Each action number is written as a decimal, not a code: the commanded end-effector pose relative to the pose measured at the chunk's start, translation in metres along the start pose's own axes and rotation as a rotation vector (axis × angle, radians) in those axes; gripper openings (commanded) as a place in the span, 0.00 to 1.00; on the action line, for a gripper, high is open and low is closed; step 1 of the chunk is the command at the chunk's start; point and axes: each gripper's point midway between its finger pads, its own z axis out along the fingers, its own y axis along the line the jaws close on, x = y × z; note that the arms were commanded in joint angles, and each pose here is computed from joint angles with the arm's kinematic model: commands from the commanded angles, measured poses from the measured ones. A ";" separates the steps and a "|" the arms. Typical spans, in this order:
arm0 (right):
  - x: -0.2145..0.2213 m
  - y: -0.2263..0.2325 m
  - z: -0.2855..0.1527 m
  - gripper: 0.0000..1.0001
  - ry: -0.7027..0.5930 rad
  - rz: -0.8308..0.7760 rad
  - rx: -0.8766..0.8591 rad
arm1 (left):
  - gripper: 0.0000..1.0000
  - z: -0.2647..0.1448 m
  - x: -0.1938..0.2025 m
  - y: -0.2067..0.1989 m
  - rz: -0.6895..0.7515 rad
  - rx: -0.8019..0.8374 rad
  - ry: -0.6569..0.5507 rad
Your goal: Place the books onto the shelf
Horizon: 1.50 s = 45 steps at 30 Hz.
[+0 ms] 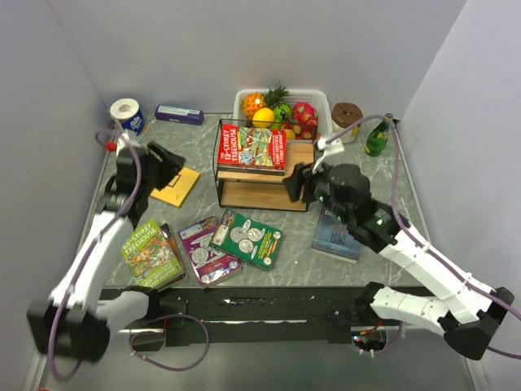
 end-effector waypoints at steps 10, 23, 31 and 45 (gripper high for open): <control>0.188 0.087 -0.001 0.79 0.242 0.000 -0.228 | 0.66 -0.092 0.162 0.067 -0.152 0.187 0.303; 0.238 0.076 0.021 0.80 0.311 -0.197 -0.014 | 0.85 -0.082 0.207 0.091 -0.342 0.118 0.420; 0.260 0.080 0.033 0.79 0.394 -0.226 0.004 | 0.83 -0.067 0.225 0.083 -0.296 0.097 0.436; 0.264 0.094 0.023 0.77 0.431 -0.193 -0.086 | 0.44 -0.043 0.235 0.082 -0.245 0.122 0.412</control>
